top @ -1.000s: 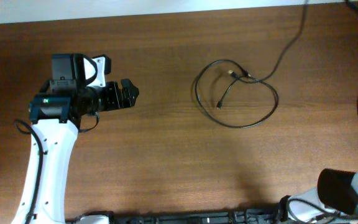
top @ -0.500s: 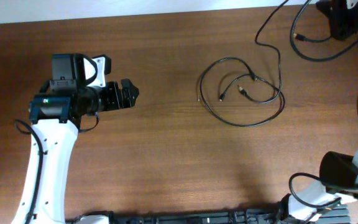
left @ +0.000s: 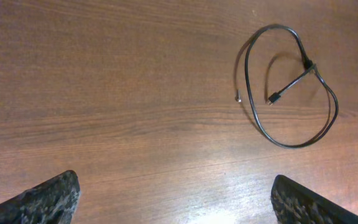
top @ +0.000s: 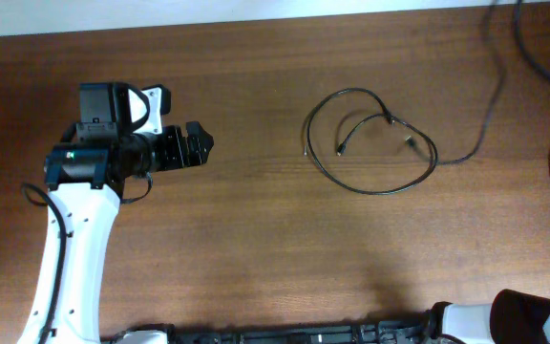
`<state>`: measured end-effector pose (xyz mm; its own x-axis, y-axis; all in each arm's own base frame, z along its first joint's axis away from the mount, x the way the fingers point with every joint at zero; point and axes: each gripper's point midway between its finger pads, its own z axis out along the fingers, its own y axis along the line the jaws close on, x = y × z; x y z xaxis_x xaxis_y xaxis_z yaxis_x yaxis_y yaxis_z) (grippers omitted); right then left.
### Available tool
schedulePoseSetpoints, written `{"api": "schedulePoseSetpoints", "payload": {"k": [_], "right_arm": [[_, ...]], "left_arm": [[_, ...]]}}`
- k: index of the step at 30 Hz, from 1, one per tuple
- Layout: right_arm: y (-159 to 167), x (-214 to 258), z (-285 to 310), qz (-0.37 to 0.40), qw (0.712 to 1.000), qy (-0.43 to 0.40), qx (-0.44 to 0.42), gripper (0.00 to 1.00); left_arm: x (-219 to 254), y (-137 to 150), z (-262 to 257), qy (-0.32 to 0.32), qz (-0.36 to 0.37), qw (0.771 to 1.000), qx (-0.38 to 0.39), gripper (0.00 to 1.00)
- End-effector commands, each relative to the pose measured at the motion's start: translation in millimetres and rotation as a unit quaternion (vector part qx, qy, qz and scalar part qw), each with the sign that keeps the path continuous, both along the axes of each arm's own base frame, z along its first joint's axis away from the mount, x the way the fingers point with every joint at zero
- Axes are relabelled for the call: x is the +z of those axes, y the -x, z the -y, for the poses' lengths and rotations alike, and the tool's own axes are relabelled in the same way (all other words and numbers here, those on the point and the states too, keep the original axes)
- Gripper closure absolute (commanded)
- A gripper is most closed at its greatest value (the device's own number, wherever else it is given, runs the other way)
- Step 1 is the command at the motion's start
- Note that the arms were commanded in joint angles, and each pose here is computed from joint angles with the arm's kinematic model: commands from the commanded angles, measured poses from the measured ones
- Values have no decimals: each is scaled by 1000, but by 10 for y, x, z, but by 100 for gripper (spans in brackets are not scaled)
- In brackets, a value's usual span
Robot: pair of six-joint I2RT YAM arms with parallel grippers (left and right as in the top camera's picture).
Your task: Untangle cables
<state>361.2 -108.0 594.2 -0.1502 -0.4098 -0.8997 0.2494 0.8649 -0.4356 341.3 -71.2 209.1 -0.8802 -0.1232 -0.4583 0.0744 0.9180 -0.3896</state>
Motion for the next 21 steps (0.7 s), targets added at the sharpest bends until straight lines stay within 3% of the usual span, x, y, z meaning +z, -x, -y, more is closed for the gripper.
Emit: {"api": "schedulePoseSetpoints", "payload": {"k": [1, 6, 10, 12, 16, 21], "right_arm": [[-8, 14, 391, 26, 993, -37, -109, 96], [-576, -525, 915, -22, 977, -41, -208, 96], [-1208, -1437, 1560, -72, 959, -90, -261, 96], [-1433, -1962, 1807, -114, 949, -98, -276, 96], [-1774, -3520, 2237, -247, 914, -119, -298, 96], [-1884, -4916, 2342, -349, 878, -133, -298, 96]], "left_arm": [[102, 3, 15, -2, 18, 1000, -9, 1], [102, 3, 15, -2, 18, 1000, -9, 1], [102, 3, 15, -2, 18, 1000, -9, 1], [102, 3, 15, -2, 18, 1000, -9, 1], [102, 3, 15, -2, 18, 1000, -9, 1], [102, 3, 14, -2, 18, 1000, -8, 1]]}}
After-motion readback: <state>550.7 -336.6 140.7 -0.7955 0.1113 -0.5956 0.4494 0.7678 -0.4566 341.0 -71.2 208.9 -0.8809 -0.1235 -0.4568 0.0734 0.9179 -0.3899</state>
